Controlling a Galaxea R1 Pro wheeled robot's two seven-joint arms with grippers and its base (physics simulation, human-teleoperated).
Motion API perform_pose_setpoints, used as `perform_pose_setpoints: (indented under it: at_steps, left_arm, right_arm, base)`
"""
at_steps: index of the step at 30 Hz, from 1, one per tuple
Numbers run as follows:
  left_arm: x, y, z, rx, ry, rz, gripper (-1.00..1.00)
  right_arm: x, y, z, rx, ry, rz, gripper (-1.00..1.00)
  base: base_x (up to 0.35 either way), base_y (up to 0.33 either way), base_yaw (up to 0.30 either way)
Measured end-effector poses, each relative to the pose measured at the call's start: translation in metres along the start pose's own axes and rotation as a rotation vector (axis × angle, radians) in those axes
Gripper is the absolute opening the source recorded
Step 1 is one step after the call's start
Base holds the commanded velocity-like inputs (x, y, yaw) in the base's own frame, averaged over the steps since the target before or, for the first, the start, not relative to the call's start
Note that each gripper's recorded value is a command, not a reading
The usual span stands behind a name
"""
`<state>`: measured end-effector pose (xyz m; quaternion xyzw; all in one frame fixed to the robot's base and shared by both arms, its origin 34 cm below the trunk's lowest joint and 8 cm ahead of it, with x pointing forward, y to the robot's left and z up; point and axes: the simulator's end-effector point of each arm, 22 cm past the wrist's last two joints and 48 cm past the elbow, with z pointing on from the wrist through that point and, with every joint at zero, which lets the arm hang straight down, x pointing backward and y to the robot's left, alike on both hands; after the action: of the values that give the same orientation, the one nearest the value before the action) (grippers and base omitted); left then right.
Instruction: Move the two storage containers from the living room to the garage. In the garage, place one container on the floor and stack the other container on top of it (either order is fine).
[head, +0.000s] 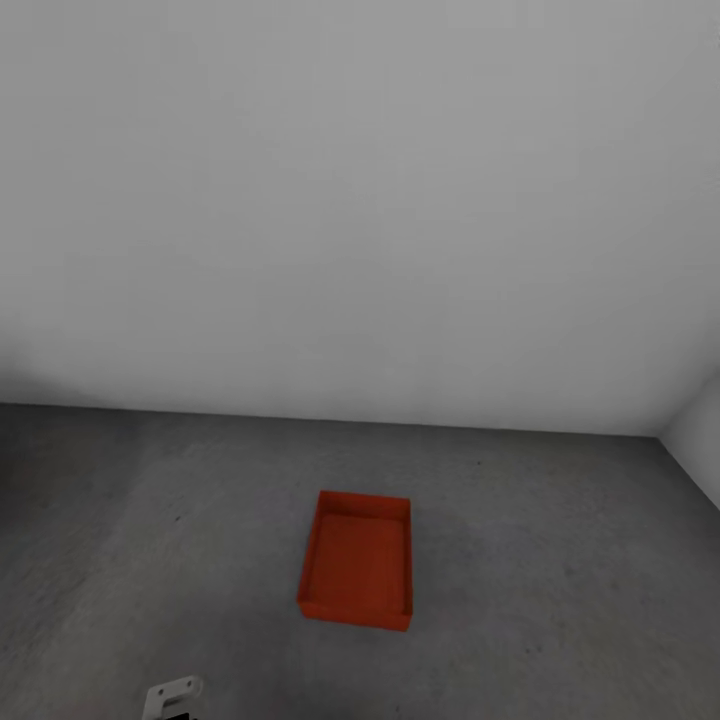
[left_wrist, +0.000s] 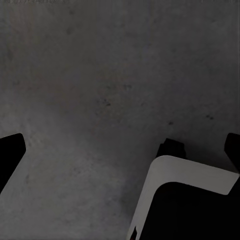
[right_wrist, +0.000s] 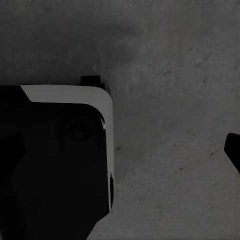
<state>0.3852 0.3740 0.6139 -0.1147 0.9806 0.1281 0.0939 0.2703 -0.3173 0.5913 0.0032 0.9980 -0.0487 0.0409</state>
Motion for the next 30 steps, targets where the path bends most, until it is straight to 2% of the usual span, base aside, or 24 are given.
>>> perform_pose_setpoints:
  at_steps: [30]
  left_arm:
    - [-0.019, -0.002, -0.010, 0.010, -0.044, -0.014, 1.00]
  right_arm:
    - [-0.019, -0.001, -0.006, 0.000, -0.046, 0.004, 1.00]
  base:
    - [0.000, 0.000, 0.000]
